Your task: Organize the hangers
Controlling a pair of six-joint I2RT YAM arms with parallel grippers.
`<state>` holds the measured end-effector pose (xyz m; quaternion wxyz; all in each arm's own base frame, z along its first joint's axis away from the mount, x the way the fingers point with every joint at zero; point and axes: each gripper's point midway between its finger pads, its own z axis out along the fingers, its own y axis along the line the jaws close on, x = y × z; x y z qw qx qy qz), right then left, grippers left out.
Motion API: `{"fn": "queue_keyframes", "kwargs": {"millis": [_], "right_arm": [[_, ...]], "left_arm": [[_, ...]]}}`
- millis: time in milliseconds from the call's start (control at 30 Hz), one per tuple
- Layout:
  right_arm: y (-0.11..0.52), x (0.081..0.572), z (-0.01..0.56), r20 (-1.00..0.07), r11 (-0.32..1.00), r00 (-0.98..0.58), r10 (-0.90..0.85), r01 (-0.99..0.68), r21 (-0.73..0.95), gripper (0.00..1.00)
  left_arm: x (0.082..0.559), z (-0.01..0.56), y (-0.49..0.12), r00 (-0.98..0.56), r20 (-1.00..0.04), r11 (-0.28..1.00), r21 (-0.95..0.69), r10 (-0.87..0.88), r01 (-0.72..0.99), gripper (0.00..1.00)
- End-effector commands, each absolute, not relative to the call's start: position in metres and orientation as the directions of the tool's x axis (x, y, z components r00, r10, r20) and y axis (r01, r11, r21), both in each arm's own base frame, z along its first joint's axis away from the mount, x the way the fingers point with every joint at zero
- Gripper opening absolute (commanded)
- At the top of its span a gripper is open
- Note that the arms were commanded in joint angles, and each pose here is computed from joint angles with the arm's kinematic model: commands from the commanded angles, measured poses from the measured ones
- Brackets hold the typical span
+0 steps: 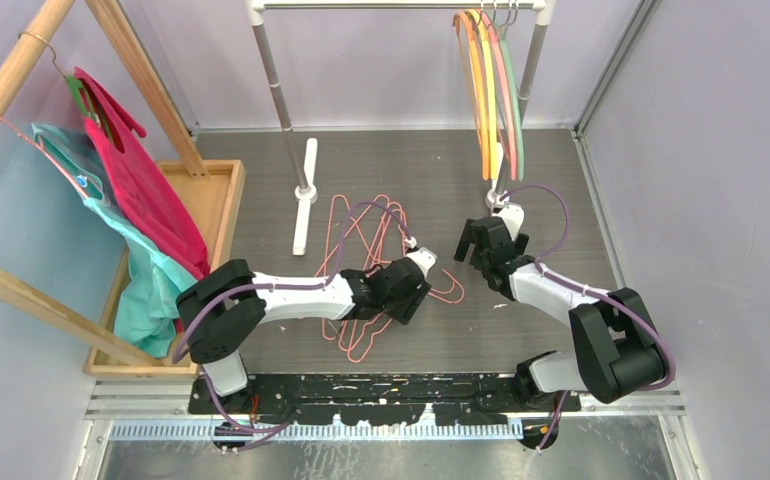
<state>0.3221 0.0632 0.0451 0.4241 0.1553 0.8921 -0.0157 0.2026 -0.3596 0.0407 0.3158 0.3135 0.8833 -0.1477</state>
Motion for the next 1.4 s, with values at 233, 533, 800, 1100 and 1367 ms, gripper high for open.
{"fn": "queue_keyframes", "kwargs": {"millis": [233, 533, 800, 1100, 1367], "right_arm": [[0.064, 0.334, 0.058, -0.793, 0.946, -0.541, 0.280, 0.297, 0.132, 1.00], [0.064, 0.334, 0.059, -0.794, 0.945, -0.538, 0.282, 0.296, 0.135, 1.00], [0.065, 0.334, 0.059, -0.793, 0.946, -0.539, 0.283, 0.295, 0.137, 1.00], [0.056, 0.332, 0.064, -0.811, 0.933, -0.504, 0.296, 0.333, 0.134, 1.00], [0.053, 0.331, 0.070, -0.819, 0.925, -0.481, 0.312, 0.350, 0.147, 1.00]], "left_arm": [[0.210, 0.037, -0.373, -0.605, -0.676, 0.771, -0.084, 0.421, 0.631, 0.48], [0.204, 0.011, -0.366, -0.647, -0.621, 0.774, -0.101, 0.442, 0.625, 0.23], [0.207, 0.018, -0.352, -0.625, -0.628, 0.775, -0.052, 0.465, 0.630, 0.00], [0.222, 0.114, -0.340, -0.537, -0.749, 0.784, -0.038, 0.387, 0.619, 0.00], [0.251, 0.175, -0.314, -0.583, -0.801, 0.797, -0.259, 0.138, 0.545, 0.00]]}}
